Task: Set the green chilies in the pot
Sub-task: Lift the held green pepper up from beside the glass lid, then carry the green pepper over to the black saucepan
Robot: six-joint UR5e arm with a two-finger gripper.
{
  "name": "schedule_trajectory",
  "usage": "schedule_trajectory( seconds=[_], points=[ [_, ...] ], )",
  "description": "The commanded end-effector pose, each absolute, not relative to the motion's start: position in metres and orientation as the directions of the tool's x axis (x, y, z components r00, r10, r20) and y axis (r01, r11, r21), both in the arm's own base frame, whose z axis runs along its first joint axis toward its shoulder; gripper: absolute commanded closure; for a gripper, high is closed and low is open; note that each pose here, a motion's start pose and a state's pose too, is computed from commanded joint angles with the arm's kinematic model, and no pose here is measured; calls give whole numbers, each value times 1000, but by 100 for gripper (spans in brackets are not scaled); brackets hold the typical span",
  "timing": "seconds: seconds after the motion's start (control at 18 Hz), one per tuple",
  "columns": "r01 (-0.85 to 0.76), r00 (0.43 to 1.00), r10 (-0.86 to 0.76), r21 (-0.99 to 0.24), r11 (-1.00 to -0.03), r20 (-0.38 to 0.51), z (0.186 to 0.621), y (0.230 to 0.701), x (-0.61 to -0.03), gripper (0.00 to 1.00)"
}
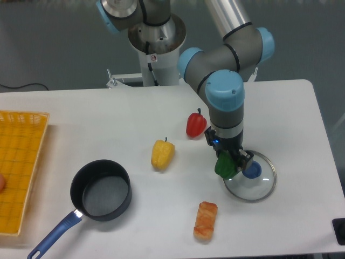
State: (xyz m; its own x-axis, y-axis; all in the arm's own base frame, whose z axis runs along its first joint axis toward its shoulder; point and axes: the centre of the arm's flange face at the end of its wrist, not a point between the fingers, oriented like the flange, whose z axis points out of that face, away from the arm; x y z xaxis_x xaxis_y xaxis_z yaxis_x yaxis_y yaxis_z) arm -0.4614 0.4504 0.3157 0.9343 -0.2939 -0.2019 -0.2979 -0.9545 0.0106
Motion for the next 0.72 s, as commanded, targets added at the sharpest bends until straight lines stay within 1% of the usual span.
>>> schedule_trajectory(
  seconds=[0.44, 0.61, 0.72],
  points=[
    [-297, 937, -294, 10, -955, -187, 310, 452, -455, 48],
    [-293, 938, -288, 4, -956, -193, 315, 462, -441, 48],
    [-285, 944, -281, 5, -959, -175, 317, 467, -428, 49]
  ],
)
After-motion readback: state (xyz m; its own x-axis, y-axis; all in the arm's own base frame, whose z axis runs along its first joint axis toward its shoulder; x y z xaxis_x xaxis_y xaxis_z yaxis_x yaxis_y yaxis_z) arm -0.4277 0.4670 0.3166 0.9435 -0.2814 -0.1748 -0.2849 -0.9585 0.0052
